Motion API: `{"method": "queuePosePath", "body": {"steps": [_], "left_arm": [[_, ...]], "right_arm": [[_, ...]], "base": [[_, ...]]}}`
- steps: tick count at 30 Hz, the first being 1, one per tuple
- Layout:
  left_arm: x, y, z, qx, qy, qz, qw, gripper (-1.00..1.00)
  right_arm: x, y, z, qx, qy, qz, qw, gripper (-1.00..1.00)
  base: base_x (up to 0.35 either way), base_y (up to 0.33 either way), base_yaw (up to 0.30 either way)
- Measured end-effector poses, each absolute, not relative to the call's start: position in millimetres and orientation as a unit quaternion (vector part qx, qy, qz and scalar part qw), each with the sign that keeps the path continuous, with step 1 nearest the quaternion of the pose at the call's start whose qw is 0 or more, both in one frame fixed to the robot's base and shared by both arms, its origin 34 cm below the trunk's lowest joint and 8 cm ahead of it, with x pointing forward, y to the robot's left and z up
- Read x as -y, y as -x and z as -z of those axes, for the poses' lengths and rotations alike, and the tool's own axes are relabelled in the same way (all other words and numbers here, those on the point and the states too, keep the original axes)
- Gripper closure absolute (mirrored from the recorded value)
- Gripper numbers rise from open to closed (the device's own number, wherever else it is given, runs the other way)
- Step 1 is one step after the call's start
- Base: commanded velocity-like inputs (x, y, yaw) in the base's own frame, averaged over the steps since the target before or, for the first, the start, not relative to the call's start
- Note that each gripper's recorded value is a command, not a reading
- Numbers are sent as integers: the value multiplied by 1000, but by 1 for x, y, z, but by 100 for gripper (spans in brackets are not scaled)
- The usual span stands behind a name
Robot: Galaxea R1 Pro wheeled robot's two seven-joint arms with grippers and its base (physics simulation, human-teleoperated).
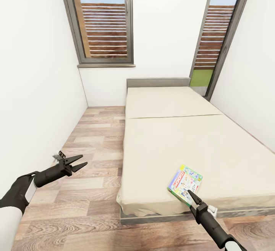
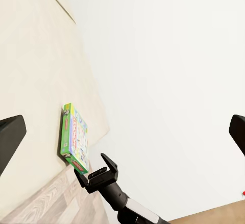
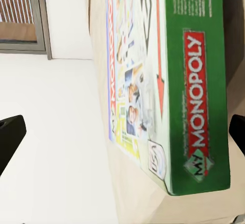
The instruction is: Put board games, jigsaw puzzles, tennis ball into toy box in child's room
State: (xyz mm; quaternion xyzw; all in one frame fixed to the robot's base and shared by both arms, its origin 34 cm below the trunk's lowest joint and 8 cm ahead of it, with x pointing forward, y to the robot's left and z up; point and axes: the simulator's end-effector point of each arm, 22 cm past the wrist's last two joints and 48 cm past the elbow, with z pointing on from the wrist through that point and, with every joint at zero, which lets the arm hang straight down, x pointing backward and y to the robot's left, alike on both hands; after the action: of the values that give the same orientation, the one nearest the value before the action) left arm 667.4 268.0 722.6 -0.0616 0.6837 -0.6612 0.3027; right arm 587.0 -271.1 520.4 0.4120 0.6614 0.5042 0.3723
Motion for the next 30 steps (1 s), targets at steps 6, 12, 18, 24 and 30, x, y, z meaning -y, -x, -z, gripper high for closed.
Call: {"method": "queuePosePath", "body": {"steps": [6, 12, 18, 24, 30], "left_arm": [[-268, -667, -722, -684, 62, 661, 303, -100], [-268, -667, -722, -684, 62, 661, 303, -100], [-268, -667, -722, -684, 62, 661, 303, -100], [-268, -667, -723, -684, 62, 661, 303, -100], [-268, -667, -722, -684, 62, 661, 303, -100]], "right_arm": [[272, -586, -519, -664, -412, -501, 372, -100], [273, -585, -518, -663, -413, -501, 372, -100], [273, -585, -518, -664, -413, -501, 371, -100], [271, -587, -520, -661, -413, -504, 371, 100], [272, -586, -519, -662, -413, -503, 371, 100]], "base": [[53, 76, 0], [6, 8, 0], [0, 1, 0], [0, 0, 0], [0, 0, 0]]}}
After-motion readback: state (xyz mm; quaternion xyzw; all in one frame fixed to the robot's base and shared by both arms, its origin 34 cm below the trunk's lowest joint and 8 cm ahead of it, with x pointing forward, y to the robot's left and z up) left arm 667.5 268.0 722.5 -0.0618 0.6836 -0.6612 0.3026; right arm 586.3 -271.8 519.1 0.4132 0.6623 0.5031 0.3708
